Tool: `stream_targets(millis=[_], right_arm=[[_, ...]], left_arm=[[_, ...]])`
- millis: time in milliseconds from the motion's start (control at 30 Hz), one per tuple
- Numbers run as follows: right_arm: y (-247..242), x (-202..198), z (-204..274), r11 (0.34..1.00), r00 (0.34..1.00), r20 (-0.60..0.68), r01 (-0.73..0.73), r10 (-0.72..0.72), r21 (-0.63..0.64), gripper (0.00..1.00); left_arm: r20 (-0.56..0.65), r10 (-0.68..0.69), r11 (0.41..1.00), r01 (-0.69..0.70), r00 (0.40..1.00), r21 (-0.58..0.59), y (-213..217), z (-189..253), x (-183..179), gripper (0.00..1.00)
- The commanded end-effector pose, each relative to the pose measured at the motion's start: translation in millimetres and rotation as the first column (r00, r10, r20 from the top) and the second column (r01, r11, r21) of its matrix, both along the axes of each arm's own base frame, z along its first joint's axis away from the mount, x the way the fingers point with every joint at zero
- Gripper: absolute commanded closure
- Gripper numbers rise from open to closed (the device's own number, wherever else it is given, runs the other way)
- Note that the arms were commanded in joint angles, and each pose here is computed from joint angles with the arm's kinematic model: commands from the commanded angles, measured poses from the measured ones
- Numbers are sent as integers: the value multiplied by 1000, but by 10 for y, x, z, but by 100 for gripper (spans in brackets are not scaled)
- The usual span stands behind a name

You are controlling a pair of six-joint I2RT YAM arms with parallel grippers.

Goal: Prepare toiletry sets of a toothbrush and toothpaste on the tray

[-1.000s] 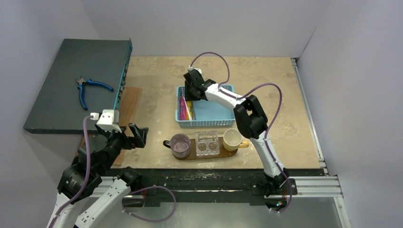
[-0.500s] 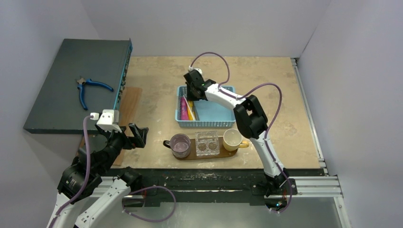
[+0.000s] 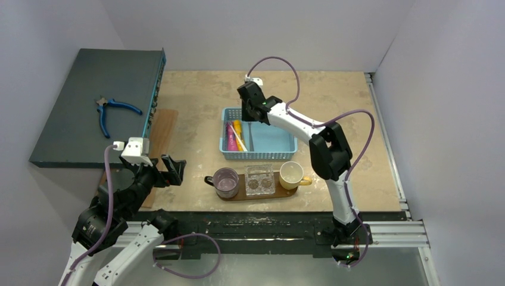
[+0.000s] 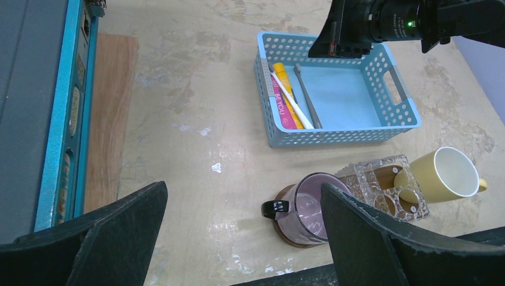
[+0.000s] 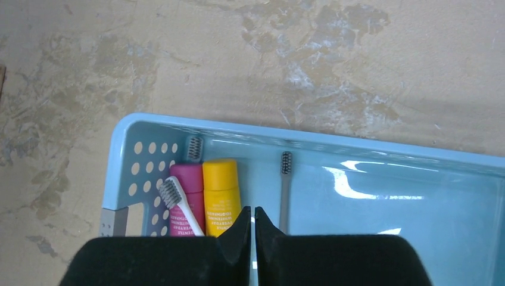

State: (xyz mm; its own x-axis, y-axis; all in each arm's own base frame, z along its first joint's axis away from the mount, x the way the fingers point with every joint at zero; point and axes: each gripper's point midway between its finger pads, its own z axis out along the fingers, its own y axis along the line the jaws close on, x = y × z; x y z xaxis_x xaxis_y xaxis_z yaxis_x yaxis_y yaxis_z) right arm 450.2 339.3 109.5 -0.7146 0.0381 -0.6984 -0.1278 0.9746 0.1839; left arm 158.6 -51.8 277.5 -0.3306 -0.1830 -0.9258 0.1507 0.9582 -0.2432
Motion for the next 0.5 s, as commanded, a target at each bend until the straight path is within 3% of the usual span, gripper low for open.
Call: stream_targets(millis=[0, 133, 467], right_arm=[[-109, 0, 217, 1000, 999, 43, 23, -23, -8, 89], [-37, -72, 71, 1000, 1000, -3, -2, 2, 23, 65], [181, -110, -185, 995, 996, -67, -51, 57, 88, 61]], left_arm=[[-7, -62, 998, 62, 998, 16, -197, -29, 156, 0], [-9, -62, 998, 62, 998, 16, -198, -33, 156, 0], [-14, -65, 998, 65, 998, 20, -208, -43, 164, 0]])
